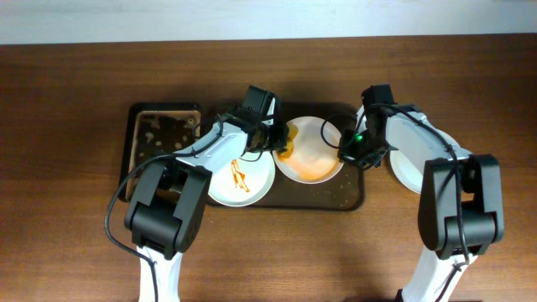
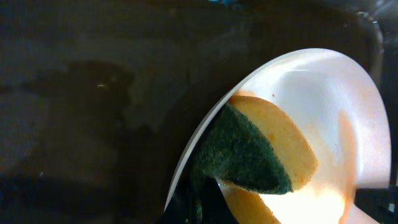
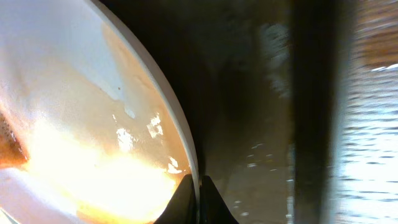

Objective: Clean dirty plates on tray and stack at the side
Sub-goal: 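Scrub the right-held plate with the sponge in the left gripper, then return the sponge to the black tray with the left gripper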

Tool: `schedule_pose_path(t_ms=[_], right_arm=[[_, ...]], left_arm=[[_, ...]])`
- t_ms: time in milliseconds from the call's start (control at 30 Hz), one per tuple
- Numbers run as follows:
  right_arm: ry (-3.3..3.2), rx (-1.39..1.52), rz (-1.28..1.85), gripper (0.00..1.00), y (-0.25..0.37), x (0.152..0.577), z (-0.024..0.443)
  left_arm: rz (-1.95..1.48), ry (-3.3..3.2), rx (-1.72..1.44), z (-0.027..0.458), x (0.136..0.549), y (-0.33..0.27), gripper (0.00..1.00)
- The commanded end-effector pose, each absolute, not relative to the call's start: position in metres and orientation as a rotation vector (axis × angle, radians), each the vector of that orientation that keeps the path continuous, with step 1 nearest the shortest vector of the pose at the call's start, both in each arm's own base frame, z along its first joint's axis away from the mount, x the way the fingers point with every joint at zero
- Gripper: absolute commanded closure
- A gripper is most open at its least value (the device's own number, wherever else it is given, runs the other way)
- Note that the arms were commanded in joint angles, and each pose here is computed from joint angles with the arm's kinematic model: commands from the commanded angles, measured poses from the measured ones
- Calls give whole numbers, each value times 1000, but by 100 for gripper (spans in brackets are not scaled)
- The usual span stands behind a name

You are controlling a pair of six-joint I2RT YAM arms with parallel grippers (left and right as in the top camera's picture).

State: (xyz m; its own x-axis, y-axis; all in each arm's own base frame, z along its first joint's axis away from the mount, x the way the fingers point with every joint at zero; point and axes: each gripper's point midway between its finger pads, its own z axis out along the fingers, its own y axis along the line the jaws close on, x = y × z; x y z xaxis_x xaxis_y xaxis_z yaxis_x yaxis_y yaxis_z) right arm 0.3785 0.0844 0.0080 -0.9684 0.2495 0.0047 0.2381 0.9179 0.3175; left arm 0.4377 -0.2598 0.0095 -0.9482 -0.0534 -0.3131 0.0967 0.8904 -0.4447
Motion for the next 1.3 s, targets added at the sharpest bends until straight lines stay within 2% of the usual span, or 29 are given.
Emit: schedule_pose_path(t_ms=[0,233,433,533,600,767,867,933,1000,1100,1167,1267], right_arm=[[3072,397,415,96,73,372,-1],[3071,398,404,96,72,372,-1],[3075,400,365,96,68,371,-2],[3064,397,367,76,68,374,-2],[3049,392,370,72,68,378,-2],[3049,388,376,74,70,378,-4],[3055,362,376,78,76,377,-5],[3060,332,376,83,83,374,-8],[3067,306,344,96,87,371,-10],[3056,296,277,96,82,374,-9],[3012,303,210,96,70,386,8],[2919,253,78,96,50,410,60]], left_arm=[[-426,2743,-5,7,453,-214,100],[-482,2631,9,97,459,-218,100],[-442,2632,-47,121,452,-193,100],[-361,2692,-145,118,445,-155,100],[-294,2732,-226,113,441,-125,100],[-97,2773,-409,104,434,-57,100],[-4,2774,-505,102,430,-22,100],[11,2782,-560,101,426,-6,100],[20,2789,-597,99,423,5,100],[31,2802,-628,97,418,13,100],[35,2808,-634,97,416,15,100],[34,2808,-634,97,416,15,100]])
